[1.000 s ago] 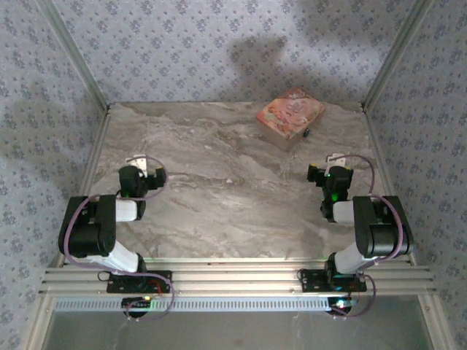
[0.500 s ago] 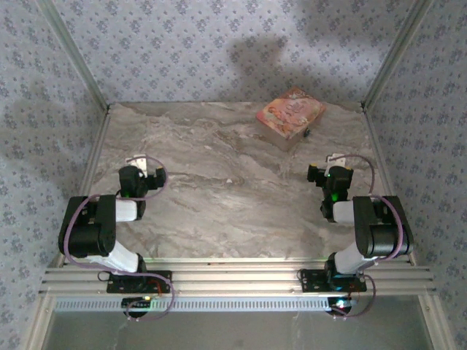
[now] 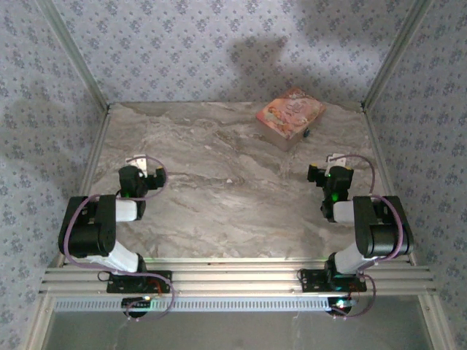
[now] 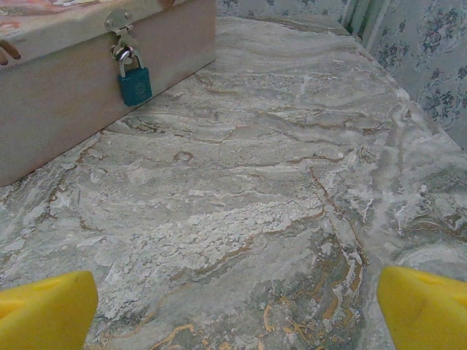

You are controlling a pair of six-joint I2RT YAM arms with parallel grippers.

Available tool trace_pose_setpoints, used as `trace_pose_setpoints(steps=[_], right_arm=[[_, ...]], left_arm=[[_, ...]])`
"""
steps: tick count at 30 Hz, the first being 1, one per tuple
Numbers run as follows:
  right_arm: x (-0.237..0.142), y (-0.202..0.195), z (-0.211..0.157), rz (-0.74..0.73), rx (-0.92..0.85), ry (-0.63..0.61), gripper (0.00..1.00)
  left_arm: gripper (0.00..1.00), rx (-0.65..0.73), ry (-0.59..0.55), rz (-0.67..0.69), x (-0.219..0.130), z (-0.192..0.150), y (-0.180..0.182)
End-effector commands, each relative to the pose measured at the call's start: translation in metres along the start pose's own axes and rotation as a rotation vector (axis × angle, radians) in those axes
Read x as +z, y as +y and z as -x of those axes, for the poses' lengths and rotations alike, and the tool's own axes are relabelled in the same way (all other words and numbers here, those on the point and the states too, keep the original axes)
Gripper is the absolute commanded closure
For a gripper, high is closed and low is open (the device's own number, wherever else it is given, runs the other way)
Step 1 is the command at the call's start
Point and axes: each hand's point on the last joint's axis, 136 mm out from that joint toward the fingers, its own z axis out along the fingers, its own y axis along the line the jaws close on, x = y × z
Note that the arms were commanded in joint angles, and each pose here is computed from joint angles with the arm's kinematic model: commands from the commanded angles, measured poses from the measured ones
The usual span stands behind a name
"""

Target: Unlock the padlock with the key

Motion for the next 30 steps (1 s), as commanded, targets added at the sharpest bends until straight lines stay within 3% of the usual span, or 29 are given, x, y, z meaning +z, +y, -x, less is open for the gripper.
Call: trace_pose_setpoints(steps=[1, 4, 8, 12, 19, 24, 30], right_arm=[[0.001, 0.0, 0.005, 0.006, -0.002, -0.012, 0.0], [0.001, 0.002, 0.011, 0.024, -0.01, 0.009, 0.0], [-0.002, 0.008, 0.037, 0.056, -0.033, 0.092, 0.0], [0.0, 0.007, 0.077, 0.041, 0.092, 0.178, 0.0], [0.048, 0.037, 0.152, 0.087, 0.165, 0.296, 0.0], [0.091, 0.048, 0.163, 0.075, 0.185, 0.366, 0.0], [0.145, 0.066, 0.161, 0.132, 0.23, 0.415, 0.12]], left_arm=[[0.02, 0.006, -0.056, -0.01, 0.001, 0.021, 0.0], [0.02, -0.004, -0.033, 0.009, -0.001, 0.035, 0.003], [0.02, -0.026, 0.082, 0.013, -0.005, 0.048, 0.0], [0.02, -0.103, 0.114, -0.032, -0.009, 0.068, -0.023], [0.14, -0.148, 0.257, -0.207, 0.008, 0.099, -0.137], [0.17, -0.177, 0.308, -0.334, 0.024, 0.109, -0.227], [0.17, -0.119, 0.366, -0.461, 0.046, 0.095, -0.325]])
